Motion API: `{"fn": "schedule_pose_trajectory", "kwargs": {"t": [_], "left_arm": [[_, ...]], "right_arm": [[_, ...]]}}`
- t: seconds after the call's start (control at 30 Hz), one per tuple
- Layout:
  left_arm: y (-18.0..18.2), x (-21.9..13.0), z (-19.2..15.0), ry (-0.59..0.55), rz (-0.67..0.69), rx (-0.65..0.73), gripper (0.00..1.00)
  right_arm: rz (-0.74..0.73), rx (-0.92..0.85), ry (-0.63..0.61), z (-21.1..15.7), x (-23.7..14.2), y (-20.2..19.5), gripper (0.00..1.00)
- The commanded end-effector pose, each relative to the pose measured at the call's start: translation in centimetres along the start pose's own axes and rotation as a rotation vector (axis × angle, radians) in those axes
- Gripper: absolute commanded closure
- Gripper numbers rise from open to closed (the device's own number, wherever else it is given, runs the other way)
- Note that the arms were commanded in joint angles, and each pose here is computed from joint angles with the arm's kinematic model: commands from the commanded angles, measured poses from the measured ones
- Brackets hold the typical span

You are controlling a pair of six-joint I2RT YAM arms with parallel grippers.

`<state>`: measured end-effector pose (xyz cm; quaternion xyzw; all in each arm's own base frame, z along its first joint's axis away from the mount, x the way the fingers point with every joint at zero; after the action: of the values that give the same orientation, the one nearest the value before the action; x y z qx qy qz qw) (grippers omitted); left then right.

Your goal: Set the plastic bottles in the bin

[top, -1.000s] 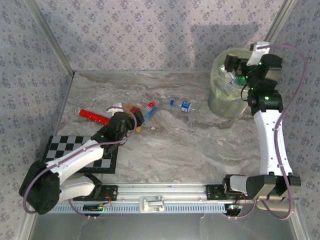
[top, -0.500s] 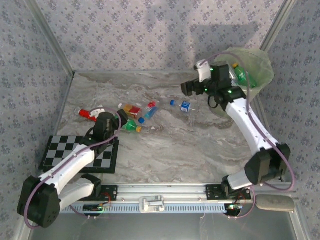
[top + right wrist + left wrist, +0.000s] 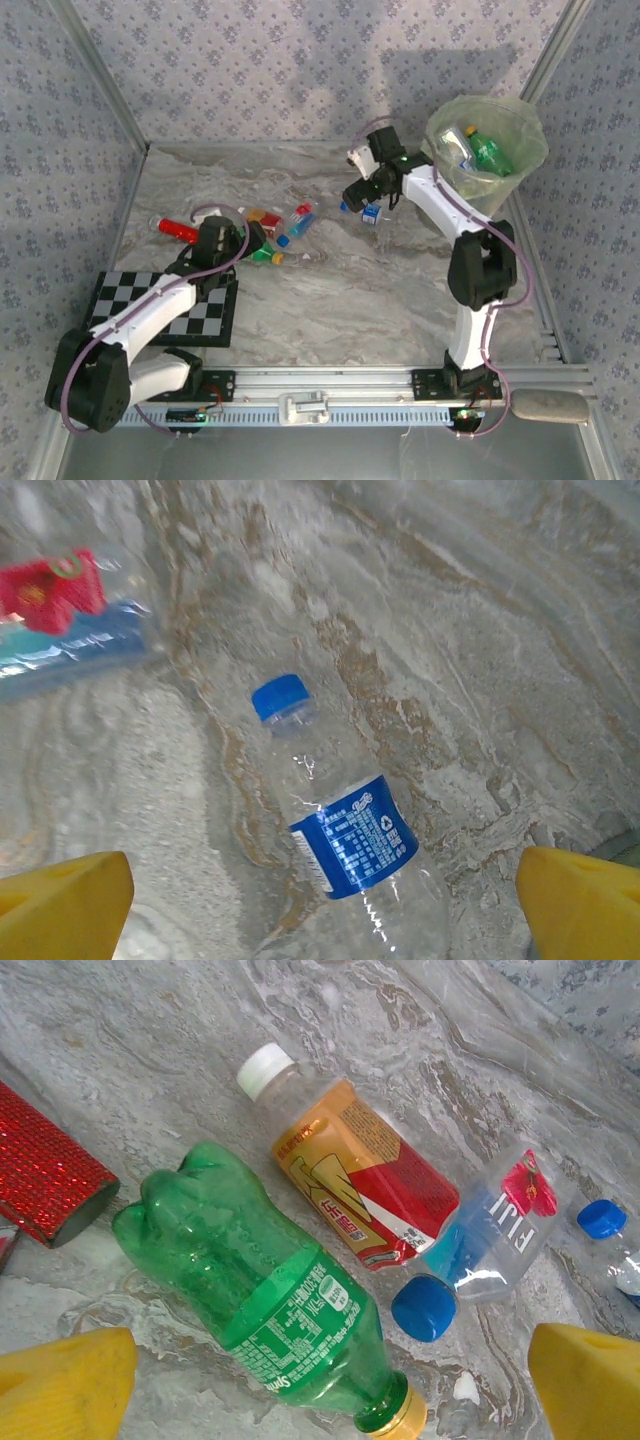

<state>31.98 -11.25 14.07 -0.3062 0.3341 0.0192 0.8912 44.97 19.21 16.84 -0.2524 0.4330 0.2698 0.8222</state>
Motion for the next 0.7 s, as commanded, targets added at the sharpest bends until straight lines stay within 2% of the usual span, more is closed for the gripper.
{"fn": "schedule_pose_trajectory", "kwargs": {"t": [0.0,0.3,0.67], "left_arm": [[-1.3,0.0,0.4,0.024,-0.036,0.009,0.00],[-1.5,0.5,-0.2,0.054,-0.053,-0.010,0.00],[-1.3,0.6,-0.5,0.056,-0.051,-0.016,0.00]], "right_arm": [[-0.010,-0.086,0.166,-2.3,1.5,0.3,0.00],[0.028,-0.158,0.347,-5.2,6.7,0.7,0.00],[0.054,-0.181,0.455,-8.3,10.1,1.5,0.01]]}}
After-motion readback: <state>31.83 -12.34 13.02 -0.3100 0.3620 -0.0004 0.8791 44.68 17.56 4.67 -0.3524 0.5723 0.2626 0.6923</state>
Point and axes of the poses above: each hand's point on the last joint's axis, 136 mm out from that joint toward the fingers, its own x axis out along the fingers, its own y axis along the line the jaws close on, z = x × y, the point moved 1 cm from there along -x, back along the fingers, and after that the axes turned 5 degrees about -x, right-handed, at the moved point
